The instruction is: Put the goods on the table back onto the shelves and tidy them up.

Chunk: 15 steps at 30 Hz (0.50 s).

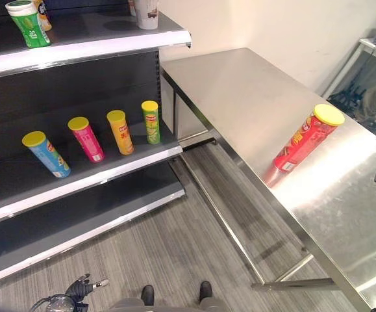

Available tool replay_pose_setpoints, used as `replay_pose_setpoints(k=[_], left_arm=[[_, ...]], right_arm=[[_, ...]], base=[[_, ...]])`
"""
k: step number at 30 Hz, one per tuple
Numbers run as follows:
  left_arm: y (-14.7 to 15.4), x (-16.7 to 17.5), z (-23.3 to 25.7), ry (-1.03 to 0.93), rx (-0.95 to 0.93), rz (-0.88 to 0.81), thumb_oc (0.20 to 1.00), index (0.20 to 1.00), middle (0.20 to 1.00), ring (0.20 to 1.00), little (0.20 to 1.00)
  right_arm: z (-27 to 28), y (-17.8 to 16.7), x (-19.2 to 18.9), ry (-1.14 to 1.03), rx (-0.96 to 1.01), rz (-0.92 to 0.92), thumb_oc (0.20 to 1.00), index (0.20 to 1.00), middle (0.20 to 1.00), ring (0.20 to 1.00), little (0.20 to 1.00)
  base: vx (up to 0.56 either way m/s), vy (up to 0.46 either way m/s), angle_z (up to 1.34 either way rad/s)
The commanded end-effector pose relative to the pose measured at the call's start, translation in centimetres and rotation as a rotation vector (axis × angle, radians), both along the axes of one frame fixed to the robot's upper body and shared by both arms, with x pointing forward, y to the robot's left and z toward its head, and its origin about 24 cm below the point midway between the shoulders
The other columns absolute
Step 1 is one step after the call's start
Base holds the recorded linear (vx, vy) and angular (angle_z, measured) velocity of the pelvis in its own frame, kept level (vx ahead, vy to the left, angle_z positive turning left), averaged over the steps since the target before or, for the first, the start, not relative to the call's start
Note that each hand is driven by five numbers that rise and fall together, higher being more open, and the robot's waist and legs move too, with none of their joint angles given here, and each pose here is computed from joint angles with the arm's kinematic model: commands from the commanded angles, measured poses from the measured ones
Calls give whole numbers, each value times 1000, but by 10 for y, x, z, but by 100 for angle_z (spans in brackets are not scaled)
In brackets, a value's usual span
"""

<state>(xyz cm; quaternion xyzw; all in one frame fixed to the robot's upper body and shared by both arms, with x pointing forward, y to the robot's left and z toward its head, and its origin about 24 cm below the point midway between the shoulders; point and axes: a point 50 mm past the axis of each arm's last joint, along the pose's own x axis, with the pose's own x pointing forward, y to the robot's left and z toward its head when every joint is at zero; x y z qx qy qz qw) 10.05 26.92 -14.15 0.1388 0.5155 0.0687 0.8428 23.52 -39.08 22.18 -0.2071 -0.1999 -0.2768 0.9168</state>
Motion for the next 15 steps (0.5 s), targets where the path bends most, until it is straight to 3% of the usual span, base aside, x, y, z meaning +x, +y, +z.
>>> replay_pose_setpoints(k=[1,15], left_arm=[[1,-7,-1,11,6,-44,1000,1000,1000,1000,1000],[-5,-17,-6,52,-2,-67,1000,1000,1000,1000,1000]], right_arm=[[37,3,3,74,-202,41,1000,1000,1000,1000,1000],[32,5,16,239,-323,50,1000,1000,1000,1000,1000]], base=[[109,-77,16],[32,-29,11]])
